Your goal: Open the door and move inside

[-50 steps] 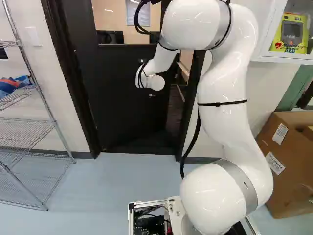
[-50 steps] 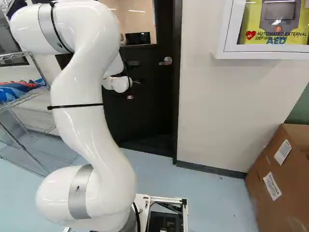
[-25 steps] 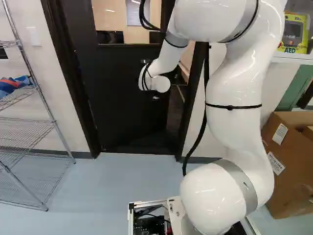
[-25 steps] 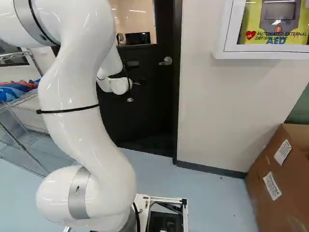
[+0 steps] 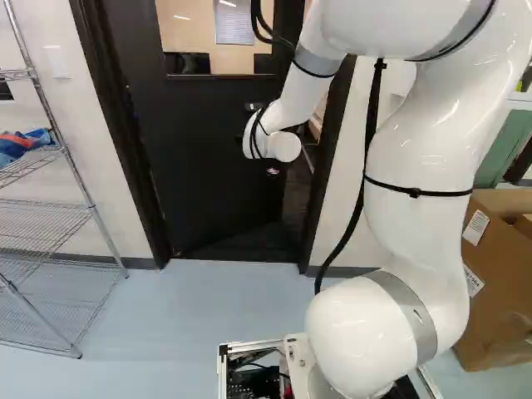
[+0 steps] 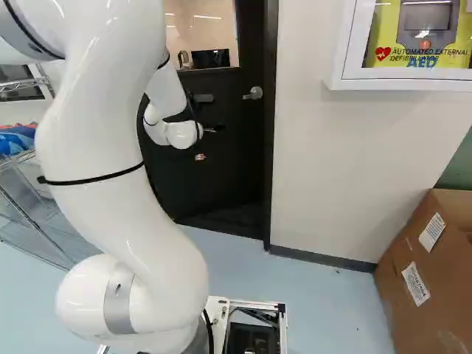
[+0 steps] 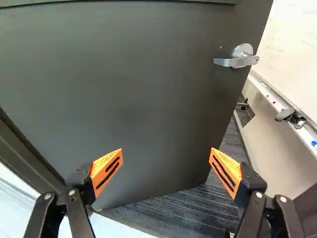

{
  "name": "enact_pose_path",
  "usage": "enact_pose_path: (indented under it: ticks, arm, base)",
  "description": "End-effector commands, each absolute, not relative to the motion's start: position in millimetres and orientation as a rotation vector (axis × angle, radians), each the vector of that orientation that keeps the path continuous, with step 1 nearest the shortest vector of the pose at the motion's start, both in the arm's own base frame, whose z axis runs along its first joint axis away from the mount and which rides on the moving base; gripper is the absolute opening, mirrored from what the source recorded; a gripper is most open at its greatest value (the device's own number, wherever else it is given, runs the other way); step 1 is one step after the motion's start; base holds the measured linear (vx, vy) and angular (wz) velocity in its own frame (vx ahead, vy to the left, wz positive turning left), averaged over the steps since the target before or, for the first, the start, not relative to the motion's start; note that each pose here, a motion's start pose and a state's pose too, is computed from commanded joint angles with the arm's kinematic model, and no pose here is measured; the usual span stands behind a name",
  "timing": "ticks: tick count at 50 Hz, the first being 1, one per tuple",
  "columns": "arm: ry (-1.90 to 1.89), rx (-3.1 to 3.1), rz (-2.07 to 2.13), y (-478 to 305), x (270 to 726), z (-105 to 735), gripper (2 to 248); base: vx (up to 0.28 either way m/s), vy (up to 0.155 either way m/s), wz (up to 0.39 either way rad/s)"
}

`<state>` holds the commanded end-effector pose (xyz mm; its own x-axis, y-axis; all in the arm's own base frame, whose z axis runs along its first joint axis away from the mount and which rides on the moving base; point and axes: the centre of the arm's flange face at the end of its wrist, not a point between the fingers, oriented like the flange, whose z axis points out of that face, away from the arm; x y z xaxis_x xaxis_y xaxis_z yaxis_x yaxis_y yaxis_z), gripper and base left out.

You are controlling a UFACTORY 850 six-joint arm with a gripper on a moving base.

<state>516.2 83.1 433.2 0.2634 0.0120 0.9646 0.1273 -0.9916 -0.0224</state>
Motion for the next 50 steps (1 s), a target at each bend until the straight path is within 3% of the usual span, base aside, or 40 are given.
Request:
enact_pose_path:
  ticks: [50]
  arm:
    - [-0.28,-2.443,-1.838,47,415,435,247]
  base:
    - [0.0,0.0,0.0]
